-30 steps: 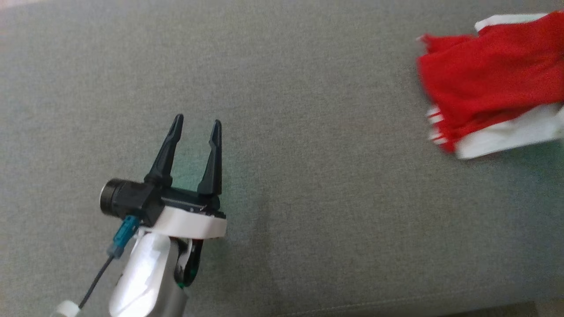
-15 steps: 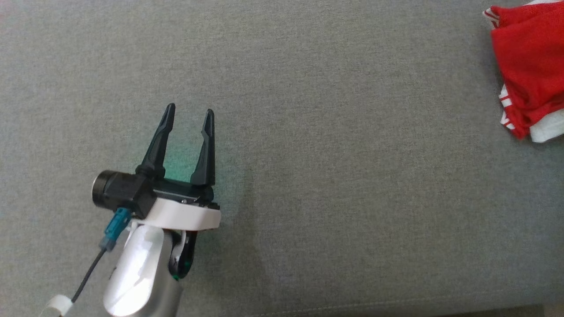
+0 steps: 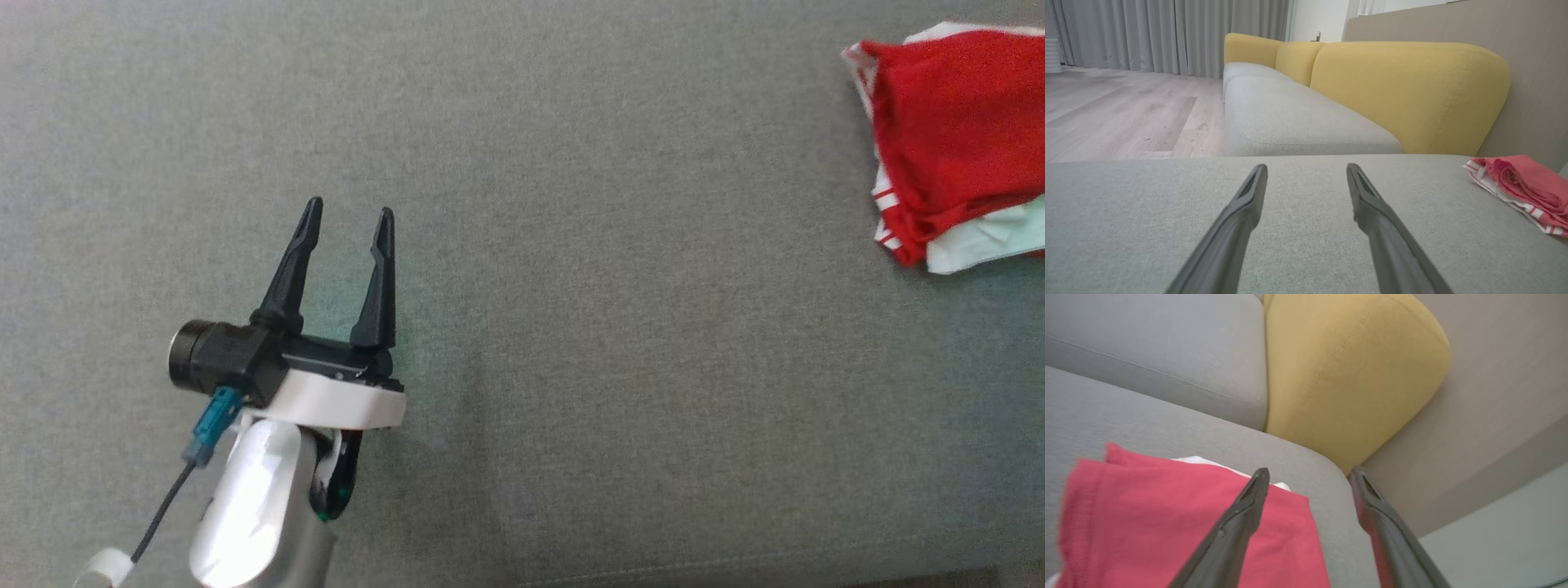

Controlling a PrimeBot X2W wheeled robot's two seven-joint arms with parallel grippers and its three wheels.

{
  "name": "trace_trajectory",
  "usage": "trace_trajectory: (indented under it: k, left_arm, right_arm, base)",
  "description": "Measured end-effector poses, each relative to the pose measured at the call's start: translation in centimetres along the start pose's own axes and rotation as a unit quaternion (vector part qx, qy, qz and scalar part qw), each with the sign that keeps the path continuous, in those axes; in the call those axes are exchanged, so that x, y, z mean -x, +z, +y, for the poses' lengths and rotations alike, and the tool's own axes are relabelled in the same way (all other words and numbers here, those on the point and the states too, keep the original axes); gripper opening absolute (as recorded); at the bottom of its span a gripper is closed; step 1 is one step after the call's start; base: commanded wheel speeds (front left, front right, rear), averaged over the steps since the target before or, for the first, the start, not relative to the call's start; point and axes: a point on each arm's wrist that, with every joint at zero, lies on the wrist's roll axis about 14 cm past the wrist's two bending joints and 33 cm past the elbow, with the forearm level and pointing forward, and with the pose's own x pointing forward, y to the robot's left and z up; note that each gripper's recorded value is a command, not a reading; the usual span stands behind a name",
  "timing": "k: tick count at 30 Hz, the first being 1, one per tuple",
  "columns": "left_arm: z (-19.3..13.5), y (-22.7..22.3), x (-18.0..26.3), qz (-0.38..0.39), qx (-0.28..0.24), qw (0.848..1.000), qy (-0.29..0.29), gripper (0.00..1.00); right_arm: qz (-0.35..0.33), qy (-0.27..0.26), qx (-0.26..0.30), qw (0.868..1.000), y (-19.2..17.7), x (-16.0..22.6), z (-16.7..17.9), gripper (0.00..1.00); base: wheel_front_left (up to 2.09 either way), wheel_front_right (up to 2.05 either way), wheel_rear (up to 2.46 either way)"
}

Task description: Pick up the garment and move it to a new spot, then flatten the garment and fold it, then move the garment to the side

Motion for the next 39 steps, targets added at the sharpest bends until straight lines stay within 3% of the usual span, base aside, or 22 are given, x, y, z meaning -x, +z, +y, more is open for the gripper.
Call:
trace_trajectory:
  k: [6, 12, 22, 28, 39]
  left_arm:
    - [0.0, 2.5, 1.0, -0.027, -0.009, 1.000, 0.008, 1.00]
    - [0.2, 4.2, 3.2, -0.046, -0.013, 0.999, 0.026, 1.00]
    - [1.0, 4.8, 7.2, -0.053, -0.003, 0.996, 0.067, 1.00]
    - [1.5, 4.3, 8.9, -0.046, 0.001, 0.995, 0.089, 1.00]
    - [1.8, 4.9, 9.5, -0.058, 0.018, 0.993, 0.104, 1.00]
  right_arm:
    - [-0.108, 0.027, -0.055, 0.992, 6.3, 2.5, 3.4, 1.00]
    - [-0.204, 0.071, -0.179, 0.960, 11.5, 7.0, 8.1, 1.00]
    - [-0.203, 0.148, -0.328, 0.910, 8.5, 13.0, 14.8, 1.00]
    - [-0.175, 0.176, -0.340, 0.907, 6.1, 14.8, 17.6, 1.00]
    - [-0.184, 0.172, -0.352, 0.901, 6.2, 15.1, 17.4, 1.00]
  base:
    - [0.00, 0.00, 0.00]
    - [0.00, 0.00, 0.00]
    - [0.00, 0.00, 0.00]
    - [0.00, 0.00, 0.00]
    - [0.00, 0.00, 0.00]
